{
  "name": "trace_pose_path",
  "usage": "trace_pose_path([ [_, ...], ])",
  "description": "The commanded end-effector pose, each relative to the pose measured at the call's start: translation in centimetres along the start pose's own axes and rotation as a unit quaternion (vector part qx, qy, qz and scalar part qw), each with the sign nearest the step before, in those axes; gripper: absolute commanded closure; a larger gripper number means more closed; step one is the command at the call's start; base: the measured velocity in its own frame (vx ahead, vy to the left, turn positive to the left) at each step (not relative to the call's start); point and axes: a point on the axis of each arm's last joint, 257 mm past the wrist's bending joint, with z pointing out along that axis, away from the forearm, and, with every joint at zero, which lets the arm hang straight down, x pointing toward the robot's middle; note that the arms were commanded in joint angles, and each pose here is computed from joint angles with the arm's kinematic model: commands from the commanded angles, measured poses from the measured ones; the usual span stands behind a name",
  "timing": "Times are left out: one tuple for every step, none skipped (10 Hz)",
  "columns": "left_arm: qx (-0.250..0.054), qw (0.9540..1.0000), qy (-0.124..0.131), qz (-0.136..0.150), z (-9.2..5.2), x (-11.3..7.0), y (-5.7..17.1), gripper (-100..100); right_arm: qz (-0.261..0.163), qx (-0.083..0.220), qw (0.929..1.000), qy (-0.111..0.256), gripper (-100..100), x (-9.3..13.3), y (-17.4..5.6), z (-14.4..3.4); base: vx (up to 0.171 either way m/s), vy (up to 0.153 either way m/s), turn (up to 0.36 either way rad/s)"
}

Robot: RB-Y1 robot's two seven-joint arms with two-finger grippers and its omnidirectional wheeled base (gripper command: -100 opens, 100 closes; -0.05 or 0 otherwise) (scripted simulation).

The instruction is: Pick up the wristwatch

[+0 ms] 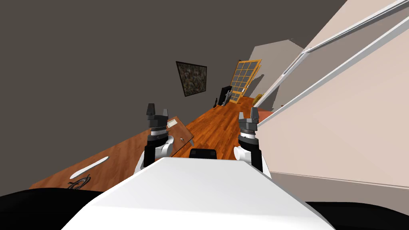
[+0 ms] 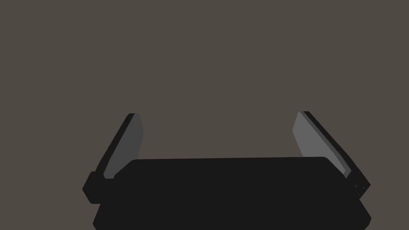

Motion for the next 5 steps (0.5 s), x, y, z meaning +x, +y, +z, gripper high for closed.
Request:
trace_pose_path([
  [-0.023, 0.9996, 0.014, -0.005, -0.4, 0.4, 2.0, -100, 0.000, 0.000, 1.0000, 0.000, 0, 0.0, 0.0, 0.0, -0.018, 0.003, -0.097],
  [-0.034, 0.9992, 0.018, -0.007, -0.7, 0.5, 3.0, -100, 0.000, 0.000, 1.0000, 0.000, 0, 0.0, 0.0, 0.0, -0.036, 0.005, -0.111],
  [-0.046, 0.9986, 0.023, -0.010, -0.9, 0.5, 4.2, -100, 0.000, 0.000, 1.0000, 0.000, 0, 0.0, 0.0, 0.0, -0.038, 0.006, -0.083],
  [-0.060, 0.9978, 0.026, -0.013, -1.3, 0.6, 5.4, -100, 0.000, 0.000, 1.0000, 0.000, 0, 0.0, 0.0, 0.0, -0.046, 0.013, -0.070],
  [-0.076, 0.9965, 0.030, -0.015, -1.7, 0.6, 6.9, -100, 0.000, 0.000, 1.0000, 0.000, 0, 0.0, 0.0, 0.0, -0.048, 0.013, -0.089],
])
